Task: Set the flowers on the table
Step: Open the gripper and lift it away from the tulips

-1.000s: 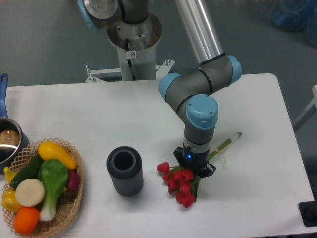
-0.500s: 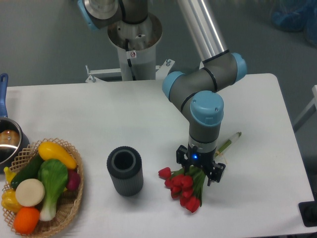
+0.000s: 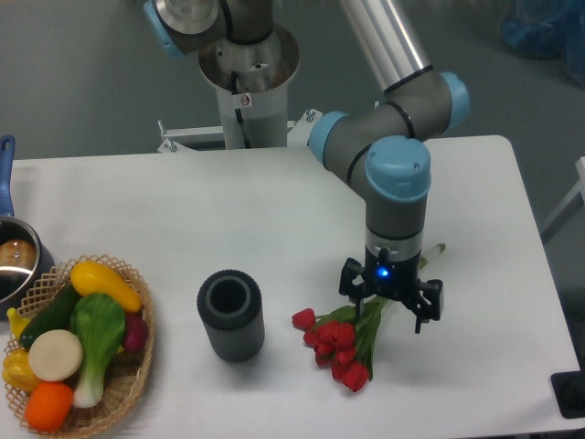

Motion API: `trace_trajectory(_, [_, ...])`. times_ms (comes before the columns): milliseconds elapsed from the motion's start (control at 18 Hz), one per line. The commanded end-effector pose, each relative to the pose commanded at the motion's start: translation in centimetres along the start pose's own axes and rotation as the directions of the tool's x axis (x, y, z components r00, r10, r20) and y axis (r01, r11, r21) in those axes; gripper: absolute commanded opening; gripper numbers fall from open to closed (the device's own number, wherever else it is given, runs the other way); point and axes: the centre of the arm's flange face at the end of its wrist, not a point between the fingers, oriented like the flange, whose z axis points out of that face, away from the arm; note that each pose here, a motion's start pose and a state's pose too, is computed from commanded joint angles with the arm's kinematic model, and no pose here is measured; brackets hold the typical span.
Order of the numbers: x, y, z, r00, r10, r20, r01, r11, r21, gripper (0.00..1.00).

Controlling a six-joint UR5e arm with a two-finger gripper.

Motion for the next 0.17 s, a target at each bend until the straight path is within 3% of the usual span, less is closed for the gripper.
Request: trace_trajectory(167, [0.02, 0.13, 0.01, 1.0, 0.016, -0.001, -0.016, 1.0, -0.001, 1.0])
